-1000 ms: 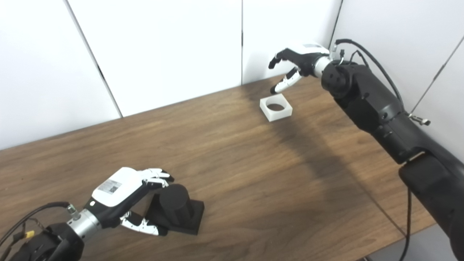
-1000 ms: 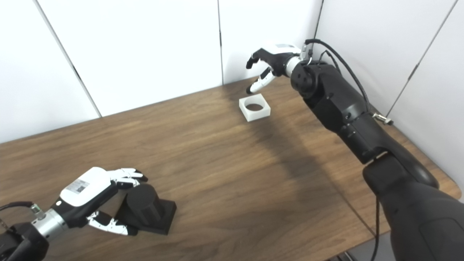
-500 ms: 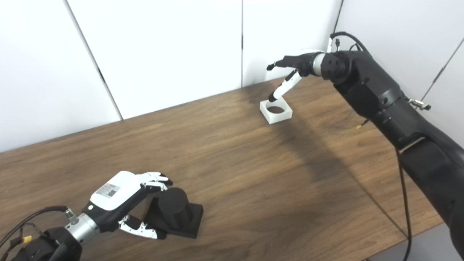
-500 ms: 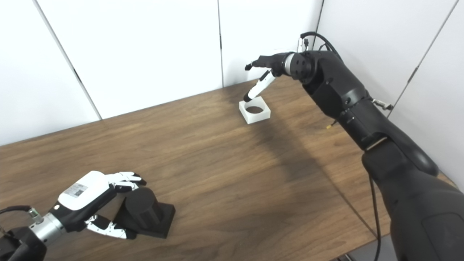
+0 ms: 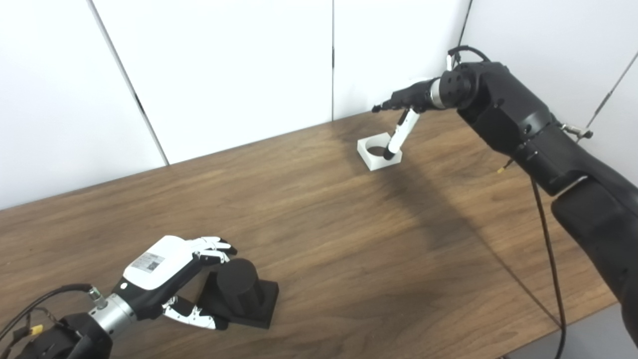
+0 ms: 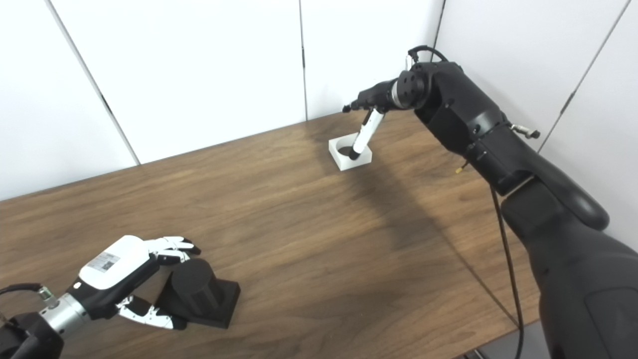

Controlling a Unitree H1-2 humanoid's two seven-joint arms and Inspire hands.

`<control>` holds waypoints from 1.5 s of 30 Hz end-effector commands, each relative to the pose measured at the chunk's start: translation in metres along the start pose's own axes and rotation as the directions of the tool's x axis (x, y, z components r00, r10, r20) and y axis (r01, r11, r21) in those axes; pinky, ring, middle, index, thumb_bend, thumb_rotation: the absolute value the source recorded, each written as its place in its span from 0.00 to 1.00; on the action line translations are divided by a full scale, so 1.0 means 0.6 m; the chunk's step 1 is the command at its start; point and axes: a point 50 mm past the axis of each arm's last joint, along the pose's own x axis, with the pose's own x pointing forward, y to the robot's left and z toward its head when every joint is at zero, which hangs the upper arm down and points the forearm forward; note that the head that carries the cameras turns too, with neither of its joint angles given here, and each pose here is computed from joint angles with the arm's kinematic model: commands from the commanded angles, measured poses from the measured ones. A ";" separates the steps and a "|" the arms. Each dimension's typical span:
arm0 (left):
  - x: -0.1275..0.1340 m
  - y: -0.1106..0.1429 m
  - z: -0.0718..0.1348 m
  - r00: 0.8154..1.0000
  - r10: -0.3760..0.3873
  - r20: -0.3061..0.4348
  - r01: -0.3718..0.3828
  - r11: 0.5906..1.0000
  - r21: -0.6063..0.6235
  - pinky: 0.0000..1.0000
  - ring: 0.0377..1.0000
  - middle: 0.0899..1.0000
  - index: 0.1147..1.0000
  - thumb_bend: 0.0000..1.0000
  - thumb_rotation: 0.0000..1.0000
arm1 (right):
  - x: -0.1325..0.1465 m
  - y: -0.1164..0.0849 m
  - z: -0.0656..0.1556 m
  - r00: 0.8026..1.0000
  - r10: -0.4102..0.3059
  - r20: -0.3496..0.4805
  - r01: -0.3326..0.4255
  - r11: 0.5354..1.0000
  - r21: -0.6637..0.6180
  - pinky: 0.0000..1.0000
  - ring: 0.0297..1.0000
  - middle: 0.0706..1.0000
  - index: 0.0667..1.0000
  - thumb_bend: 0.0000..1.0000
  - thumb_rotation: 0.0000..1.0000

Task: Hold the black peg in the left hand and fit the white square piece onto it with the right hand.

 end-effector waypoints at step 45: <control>-0.034 -0.036 -0.014 0.986 -0.151 -0.073 0.153 0.988 0.035 0.72 0.86 0.80 0.42 0.52 0.06 | 0.041 0.050 -0.004 0.977 -0.212 0.005 0.211 0.976 -0.051 0.89 0.95 0.98 0.92 0.84 0.20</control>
